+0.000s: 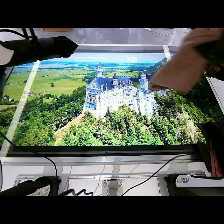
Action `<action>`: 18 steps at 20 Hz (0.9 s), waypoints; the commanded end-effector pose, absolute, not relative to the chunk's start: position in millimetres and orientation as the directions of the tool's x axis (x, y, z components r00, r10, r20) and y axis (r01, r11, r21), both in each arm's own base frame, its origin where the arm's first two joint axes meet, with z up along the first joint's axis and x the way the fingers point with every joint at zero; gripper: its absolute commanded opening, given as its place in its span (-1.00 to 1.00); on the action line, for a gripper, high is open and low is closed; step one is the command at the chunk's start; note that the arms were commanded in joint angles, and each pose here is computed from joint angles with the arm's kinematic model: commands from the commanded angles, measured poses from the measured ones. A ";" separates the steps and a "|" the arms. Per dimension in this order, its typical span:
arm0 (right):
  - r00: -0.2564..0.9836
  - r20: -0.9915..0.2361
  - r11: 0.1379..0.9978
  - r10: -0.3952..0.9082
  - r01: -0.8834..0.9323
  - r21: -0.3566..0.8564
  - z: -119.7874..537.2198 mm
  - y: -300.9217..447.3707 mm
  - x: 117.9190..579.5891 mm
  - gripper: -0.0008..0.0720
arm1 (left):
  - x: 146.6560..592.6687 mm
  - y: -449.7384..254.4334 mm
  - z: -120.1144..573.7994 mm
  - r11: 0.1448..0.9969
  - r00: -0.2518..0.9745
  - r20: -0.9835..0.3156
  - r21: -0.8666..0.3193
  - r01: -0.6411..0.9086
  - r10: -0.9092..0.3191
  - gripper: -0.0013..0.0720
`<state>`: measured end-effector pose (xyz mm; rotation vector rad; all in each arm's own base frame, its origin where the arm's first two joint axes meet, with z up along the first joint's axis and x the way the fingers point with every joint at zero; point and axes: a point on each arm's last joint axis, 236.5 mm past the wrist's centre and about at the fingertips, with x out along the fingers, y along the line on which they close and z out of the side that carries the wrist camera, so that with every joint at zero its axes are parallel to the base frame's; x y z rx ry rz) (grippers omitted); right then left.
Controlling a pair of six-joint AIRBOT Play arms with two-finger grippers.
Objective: Fold the clothes and pants, and hang the long-sleeved shirts on hangers.
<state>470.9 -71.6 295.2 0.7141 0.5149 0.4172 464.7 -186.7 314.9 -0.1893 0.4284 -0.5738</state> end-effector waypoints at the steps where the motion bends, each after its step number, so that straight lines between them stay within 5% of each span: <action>1: 0.914 -0.381 0.712 0.141 0.173 0.680 322.7 -190.5 394.0 -0.91 | 457.4 -184.3 326.0 0.827 0.764 -0.321 -0.279 0.489 -0.560 -0.64; 4: 0.866 -0.453 0.622 -0.212 0.477 0.621 324.4 -283.6 311.3 -0.91 | 457.5 -184.2 325.8 0.827 0.764 -0.321 -0.279 0.489 -0.560 -0.64; 7: 0.616 -0.640 0.392 -0.459 0.787 0.477 284.0 -351.6 203.5 -0.91 | 457.7 -184.2 325.7 0.827 0.764 -0.321 -0.278 0.488 -0.559 -0.64; 10: 0.306 -0.817 0.039 -0.489 0.943 0.330 240.7 -365.7 95.8 -0.91 | 460.1 -179.1 322.8 0.842 0.774 -0.333 -0.251 0.477 -0.538 -0.64; 12: 0.188 -0.864 -0.102 -0.467 0.959 0.264 230.2 -360.7 52.0 -0.91 | 461.4 -176.2 321.4 0.850 0.780 -0.339 -0.237 0.470 -0.526 -0.64; 18: -0.026 -0.920 -0.216 -0.392 0.974 0.065 217.4 -342.2 -10.3 -0.91 | 461.4 -176.3 321.5 0.850 0.780 -0.339 -0.237 0.471 -0.526 -0.64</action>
